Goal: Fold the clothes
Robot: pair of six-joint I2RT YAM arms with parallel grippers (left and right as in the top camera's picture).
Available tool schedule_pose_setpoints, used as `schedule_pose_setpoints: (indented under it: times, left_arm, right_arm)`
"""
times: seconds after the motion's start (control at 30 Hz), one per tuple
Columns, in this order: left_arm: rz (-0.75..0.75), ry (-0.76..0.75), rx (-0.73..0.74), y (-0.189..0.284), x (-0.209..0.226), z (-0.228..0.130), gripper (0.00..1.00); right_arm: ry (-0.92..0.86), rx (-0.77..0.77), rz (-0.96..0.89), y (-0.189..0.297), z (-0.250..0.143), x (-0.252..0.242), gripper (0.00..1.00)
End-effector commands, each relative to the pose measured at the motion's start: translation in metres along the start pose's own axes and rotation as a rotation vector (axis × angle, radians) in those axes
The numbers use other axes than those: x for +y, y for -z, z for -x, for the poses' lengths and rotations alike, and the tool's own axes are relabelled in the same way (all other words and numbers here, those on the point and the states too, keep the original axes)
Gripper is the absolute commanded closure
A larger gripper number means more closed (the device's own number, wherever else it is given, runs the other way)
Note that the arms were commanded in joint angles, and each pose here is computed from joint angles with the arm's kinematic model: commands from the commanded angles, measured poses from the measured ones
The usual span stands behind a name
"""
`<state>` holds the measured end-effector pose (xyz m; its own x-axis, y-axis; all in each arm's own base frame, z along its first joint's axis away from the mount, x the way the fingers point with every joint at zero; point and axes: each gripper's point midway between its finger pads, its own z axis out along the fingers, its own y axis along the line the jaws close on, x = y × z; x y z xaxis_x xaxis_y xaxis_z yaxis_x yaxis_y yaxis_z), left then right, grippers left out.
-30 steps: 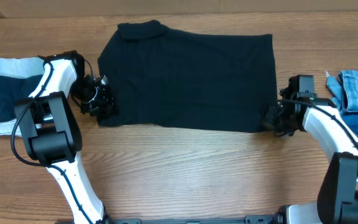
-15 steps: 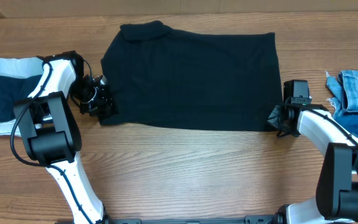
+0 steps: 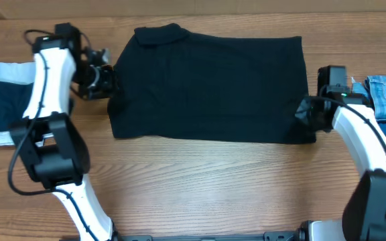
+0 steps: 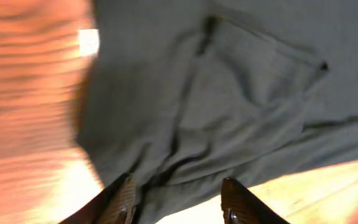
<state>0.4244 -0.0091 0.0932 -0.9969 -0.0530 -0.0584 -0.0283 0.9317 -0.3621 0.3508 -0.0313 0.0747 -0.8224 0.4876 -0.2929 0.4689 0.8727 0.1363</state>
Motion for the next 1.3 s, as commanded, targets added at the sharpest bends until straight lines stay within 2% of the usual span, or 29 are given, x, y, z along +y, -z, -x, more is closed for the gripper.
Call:
schedule_pose_setpoints:
  times: [0.0, 0.03, 0.07, 0.13, 0.27, 0.37, 0.53, 0.7, 0.9, 0.97, 1.07, 1.2, 1.27]
  left_arm:
    - [0.094, -0.169, 0.011, -0.018, -0.035, 0.000, 0.66]
    - [0.153, -0.173, 0.009, -0.029, -0.038, 0.000, 0.83]
    - [0.179, -0.182, 0.008, -0.043, -0.042, -0.002, 0.96]
    - [0.217, -0.159, -0.005, -0.062, -0.041, -0.004, 0.96]
    - [0.242, -0.070, 0.047, -0.087, -0.023, -0.027, 0.96]
    - [0.268, -0.068, 0.055, -0.107, -0.009, -0.039, 0.96]
    - [0.252, -0.104, -0.116, -0.114, -0.011, -0.001, 0.91]
    - [0.251, -0.105, -0.123, -0.114, -0.011, 0.001, 0.88]
    - [0.252, -0.094, -0.118, -0.113, -0.010, -0.001, 0.86]
    - [0.327, -0.091, -0.146, -0.109, 0.003, 0.006, 0.85]
    - [0.408, -0.066, -0.195, -0.098, 0.025, 0.017, 0.81]
    - [0.393, -0.044, -0.240, -0.091, 0.033, 0.029, 0.70]
    - [0.356, -0.055, -0.226, -0.086, 0.024, 0.030, 0.65]
  right_arm:
    - [0.053, 0.056, 0.240, 0.023, -0.008, 0.042, 0.73]
    - [0.057, 0.077, 0.257, 0.024, -0.013, 0.046, 0.74]
    - [0.091, 0.099, 0.280, 0.025, -0.020, 0.051, 0.77]
    - [0.151, 0.119, 0.294, 0.026, -0.028, 0.057, 0.78]
    - [0.148, 0.161, 0.284, 0.025, -0.039, 0.054, 0.89]
    - [0.180, 0.214, 0.274, 0.014, -0.065, 0.056, 0.89]
    - [0.280, 0.263, 0.284, 0.001, -0.103, 0.073, 0.91]
    - [0.293, 0.225, 0.290, -0.010, -0.095, 0.080, 0.91]
    - [0.270, 0.372, 0.204, -0.069, -0.120, 0.065, 0.96]
    - [0.272, 0.384, 0.144, -0.079, -0.124, 0.053, 0.96]
    - [0.273, 0.391, 0.126, -0.089, -0.141, 0.039, 0.96]
    - [0.274, 0.378, 0.130, -0.096, -0.147, 0.035, 0.96]
    - [0.275, 0.375, 0.132, -0.096, -0.146, 0.035, 0.96]
